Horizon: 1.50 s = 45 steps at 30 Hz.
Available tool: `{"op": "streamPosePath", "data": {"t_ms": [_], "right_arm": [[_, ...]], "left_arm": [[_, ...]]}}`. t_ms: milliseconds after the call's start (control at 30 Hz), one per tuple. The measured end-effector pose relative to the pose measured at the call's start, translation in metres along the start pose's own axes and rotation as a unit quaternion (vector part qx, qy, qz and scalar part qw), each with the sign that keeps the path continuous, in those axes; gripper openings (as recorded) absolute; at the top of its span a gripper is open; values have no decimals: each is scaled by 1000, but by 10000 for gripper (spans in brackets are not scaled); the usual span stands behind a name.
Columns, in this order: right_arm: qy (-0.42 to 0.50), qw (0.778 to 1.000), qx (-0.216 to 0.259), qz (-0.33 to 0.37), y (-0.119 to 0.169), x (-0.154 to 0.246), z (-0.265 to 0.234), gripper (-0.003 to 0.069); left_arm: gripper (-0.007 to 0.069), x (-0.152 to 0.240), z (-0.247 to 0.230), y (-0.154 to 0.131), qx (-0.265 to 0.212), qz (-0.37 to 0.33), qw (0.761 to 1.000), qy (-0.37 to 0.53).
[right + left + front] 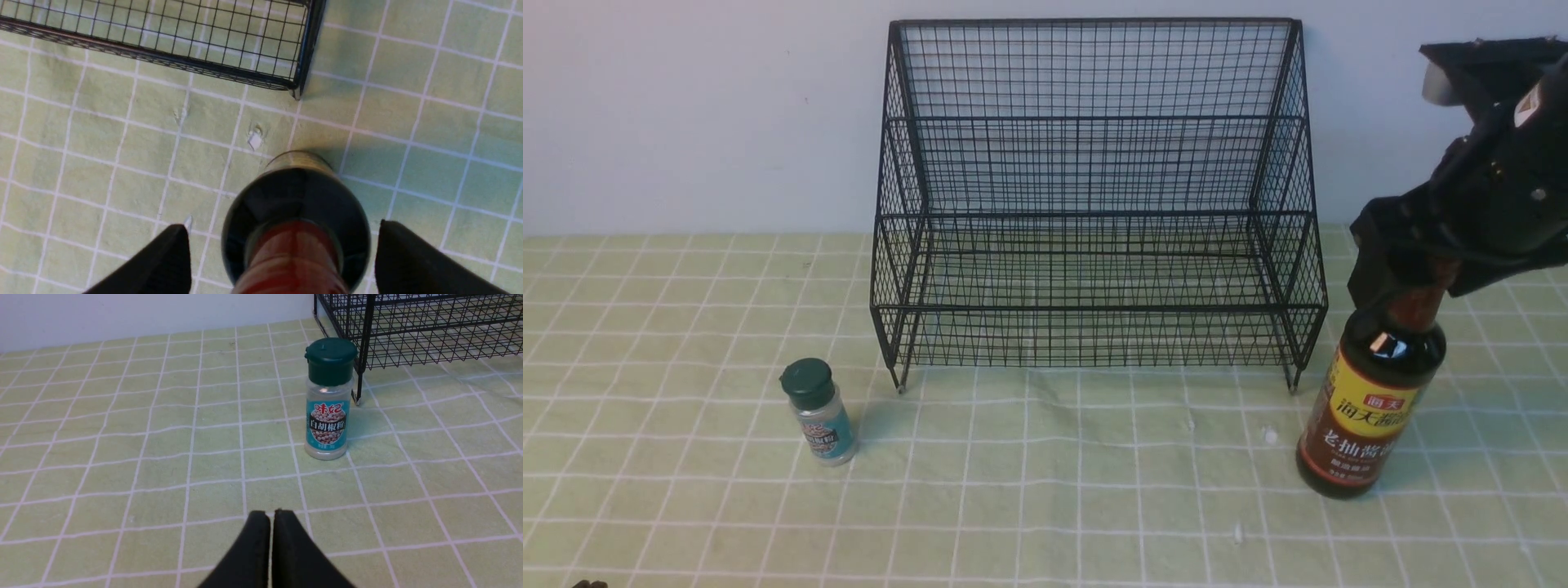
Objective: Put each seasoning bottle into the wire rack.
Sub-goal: Use the right arm to grab the condiment bottle closest to it, then use the right arm to put the condiment bottle back on the shelf
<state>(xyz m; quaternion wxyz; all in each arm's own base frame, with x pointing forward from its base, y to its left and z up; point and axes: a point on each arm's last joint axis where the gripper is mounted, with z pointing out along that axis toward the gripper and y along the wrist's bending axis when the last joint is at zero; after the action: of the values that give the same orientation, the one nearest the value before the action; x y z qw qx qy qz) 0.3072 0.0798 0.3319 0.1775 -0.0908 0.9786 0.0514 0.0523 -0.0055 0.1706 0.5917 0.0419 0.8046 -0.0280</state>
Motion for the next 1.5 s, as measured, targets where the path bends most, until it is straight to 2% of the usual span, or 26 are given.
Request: {"op": "streamPosePath", "data": {"t_ms": [67, 133, 267, 567, 967, 1200, 1300, 1500], "right_arm": [[0, 1000, 9, -4, -2, 0, 0, 516], [-1, 1000, 15, -9, -3, 0, 0, 451], [-1, 1000, 11, -24, -2, 0, 0, 265], [-7, 999, 11, -33, -2, 0, -9, 272], [-153, 987, 8, -43, 3, 8, -120, 272], [-216, 975, 6, -60, 6, 1, -158, 272], [-221, 973, -1, -65, 8, -4, -160, 272], [-214, 972, -48, -80, 17, -30, -129, 272]], "left_arm": [[-6, 0, 0, 0, 0, 0, 1000, 0], [-6, 0, 0, 0, 0, 0, 1000, 0], [-6, 0, 0, 0, 0, 0, 1000, 0], [-6, 0, 0, 0, 0, 0, 1000, 0], [-6, 0, 0, 0, 0, 0, 1000, 0], [-6, 0, 0, 0, 0, 0, 1000, 0], [-6, 0, 0, 0, 0, 0, 1000, 0], [-6, 0, 0, 0, 0, 0, 1000, 0]]}}
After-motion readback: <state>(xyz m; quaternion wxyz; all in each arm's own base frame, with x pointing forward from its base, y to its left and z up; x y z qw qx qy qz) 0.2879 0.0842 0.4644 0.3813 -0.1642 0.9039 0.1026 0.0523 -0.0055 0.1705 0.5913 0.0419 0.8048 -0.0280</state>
